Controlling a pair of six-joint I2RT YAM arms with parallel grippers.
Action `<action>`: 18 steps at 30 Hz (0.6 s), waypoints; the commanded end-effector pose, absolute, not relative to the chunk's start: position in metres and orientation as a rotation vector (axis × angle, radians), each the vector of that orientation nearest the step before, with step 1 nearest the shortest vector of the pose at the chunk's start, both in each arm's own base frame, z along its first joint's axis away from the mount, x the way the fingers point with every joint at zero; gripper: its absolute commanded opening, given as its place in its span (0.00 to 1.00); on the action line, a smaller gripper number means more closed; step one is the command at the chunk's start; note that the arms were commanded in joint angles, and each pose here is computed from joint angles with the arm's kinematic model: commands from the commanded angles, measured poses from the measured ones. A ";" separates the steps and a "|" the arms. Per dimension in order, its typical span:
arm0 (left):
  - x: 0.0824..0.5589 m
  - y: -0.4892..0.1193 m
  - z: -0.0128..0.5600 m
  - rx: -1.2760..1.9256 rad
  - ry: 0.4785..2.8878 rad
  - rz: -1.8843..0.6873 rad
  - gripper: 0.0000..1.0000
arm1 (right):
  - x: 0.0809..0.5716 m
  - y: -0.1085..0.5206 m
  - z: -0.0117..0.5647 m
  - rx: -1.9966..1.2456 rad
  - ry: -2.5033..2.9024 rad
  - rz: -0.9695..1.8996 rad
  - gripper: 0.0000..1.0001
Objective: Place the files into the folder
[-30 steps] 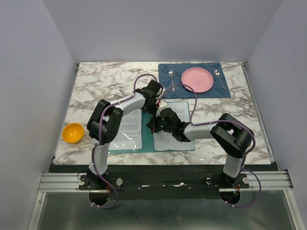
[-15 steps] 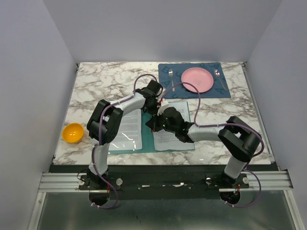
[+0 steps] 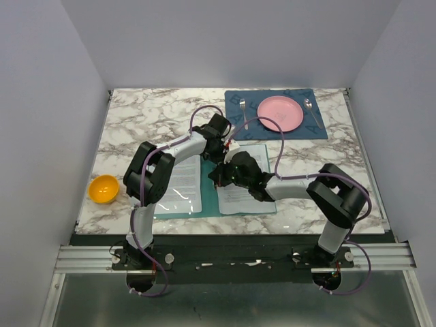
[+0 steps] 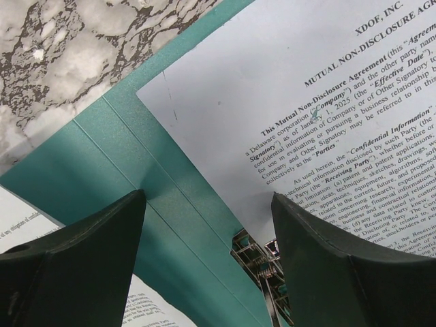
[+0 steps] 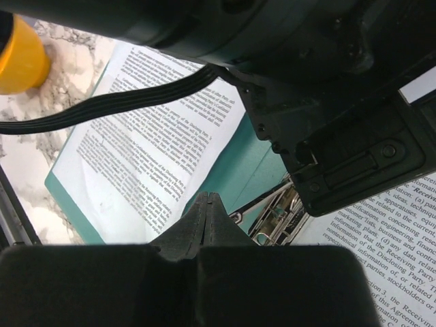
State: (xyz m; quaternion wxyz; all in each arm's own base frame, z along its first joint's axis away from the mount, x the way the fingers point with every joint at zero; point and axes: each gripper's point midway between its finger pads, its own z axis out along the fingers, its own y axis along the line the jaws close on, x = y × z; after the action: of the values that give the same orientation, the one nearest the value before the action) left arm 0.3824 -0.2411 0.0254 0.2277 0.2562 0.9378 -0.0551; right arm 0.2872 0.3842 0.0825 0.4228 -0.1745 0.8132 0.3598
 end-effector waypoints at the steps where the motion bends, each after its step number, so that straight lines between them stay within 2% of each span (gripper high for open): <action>1: 0.354 -0.206 -0.006 0.783 2.715 0.014 0.82 | 0.305 0.387 0.089 -0.395 1.996 0.881 0.00; 18: 0.353 -0.205 -0.007 0.797 2.717 0.023 0.80 | 0.303 0.390 0.068 -0.371 2.054 0.931 0.01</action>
State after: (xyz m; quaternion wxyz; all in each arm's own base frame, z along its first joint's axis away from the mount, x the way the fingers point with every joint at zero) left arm 0.3821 -0.2409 0.0251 0.2274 0.2579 0.9375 -0.0548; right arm 0.2981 0.3850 0.0678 0.4128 -0.1529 0.8227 0.3598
